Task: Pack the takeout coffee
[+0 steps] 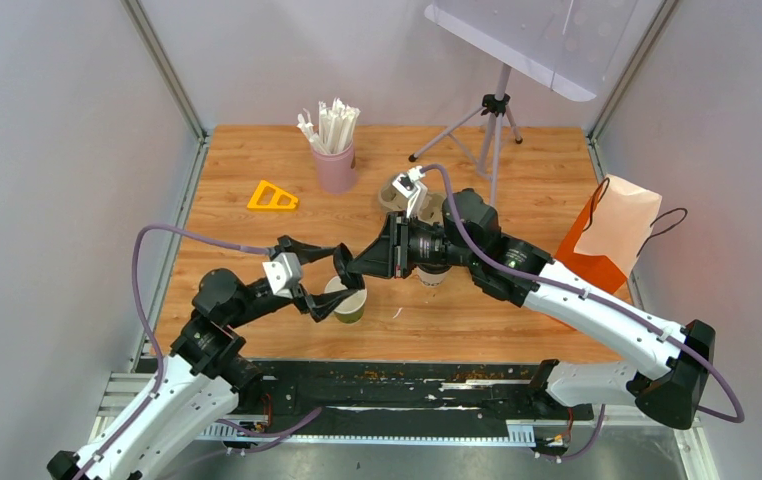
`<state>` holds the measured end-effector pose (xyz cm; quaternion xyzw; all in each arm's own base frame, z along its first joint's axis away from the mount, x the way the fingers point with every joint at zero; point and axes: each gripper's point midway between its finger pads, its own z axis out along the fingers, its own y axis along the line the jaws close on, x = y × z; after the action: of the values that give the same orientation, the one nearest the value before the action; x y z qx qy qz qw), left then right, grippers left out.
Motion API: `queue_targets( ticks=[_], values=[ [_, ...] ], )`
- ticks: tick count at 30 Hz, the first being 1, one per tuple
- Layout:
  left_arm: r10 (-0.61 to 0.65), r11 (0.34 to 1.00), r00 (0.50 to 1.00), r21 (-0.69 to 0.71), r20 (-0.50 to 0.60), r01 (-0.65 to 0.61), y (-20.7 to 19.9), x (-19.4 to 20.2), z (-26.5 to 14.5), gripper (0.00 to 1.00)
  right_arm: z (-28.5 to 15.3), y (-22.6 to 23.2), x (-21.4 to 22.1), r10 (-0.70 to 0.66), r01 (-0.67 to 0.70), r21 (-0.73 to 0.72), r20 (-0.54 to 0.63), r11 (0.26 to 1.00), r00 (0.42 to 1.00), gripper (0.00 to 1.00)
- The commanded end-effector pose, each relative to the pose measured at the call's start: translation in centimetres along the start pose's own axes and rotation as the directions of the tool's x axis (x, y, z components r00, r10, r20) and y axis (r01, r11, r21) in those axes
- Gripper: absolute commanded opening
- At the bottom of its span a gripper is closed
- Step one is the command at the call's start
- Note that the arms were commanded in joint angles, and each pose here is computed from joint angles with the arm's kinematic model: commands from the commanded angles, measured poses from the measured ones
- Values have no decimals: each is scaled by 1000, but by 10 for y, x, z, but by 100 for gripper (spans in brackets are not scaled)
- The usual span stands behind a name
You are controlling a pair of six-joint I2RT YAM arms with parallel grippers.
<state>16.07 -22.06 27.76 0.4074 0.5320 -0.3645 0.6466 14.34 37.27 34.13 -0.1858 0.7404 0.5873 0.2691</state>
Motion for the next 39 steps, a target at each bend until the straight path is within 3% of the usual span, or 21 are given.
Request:
queue_targets(
  ticks=[1, 6, 11, 14, 19, 23, 25, 26, 30, 34, 39],
  values=[
    [-44, 991, 997, -129, -66, 36, 18, -13, -11, 87, -10, 14, -15, -50, 51, -9, 68, 999, 996, 25],
    [-173, 963, 968, -236, -180, 128, 26, -5, -24, 79, -22, -2, -19, -63, 53, 82, 125, 995, 990, 31],
    [-333, 898, 894, -390, -300, 204, 36, 4, -44, 74, -37, -19, -21, -114, 86, 203, 132, 975, 985, 37],
    [-438, 856, 810, -456, -390, 244, 33, 7, -56, 73, -49, -28, -21, -143, 103, 271, 130, 957, 981, 41],
    [-605, 779, 581, -555, -545, 292, 23, 24, -67, 71, -65, -33, -23, -182, 125, 327, 151, 937, 972, 50],
    [-662, 749, 414, -572, -625, 334, 13, 35, -62, 66, -74, -35, -25, -198, 132, 356, 156, 925, 968, 73],
    [-669, 743, 371, -587, -644, 322, 15, 41, -60, 65, -78, -36, -26, -202, 131, 371, 157, 919, 967, 96],
    [-671, 742, 356, -594, -651, 312, 17, 44, -60, 65, -79, -36, -26, -203, 132, 376, 158, 917, 966, 100],
    [-679, 734, 307, -620, -667, 275, 27, 54, -53, 65, -86, -39, -25, -215, 136, 396, 162, 908, 963, 100],
    [-684, 727, 217, -629, -696, 274, 27, 72, -47, 65, -88, -39, -25, -234, 157, 403, 148, 902, 961, 100],
    [-677, 730, 157, -631, -719, 261, 29, 84, -40, 65, -91, -44, -29, -261, 173, 438, 150, 882, 954, 100]
  ],
)
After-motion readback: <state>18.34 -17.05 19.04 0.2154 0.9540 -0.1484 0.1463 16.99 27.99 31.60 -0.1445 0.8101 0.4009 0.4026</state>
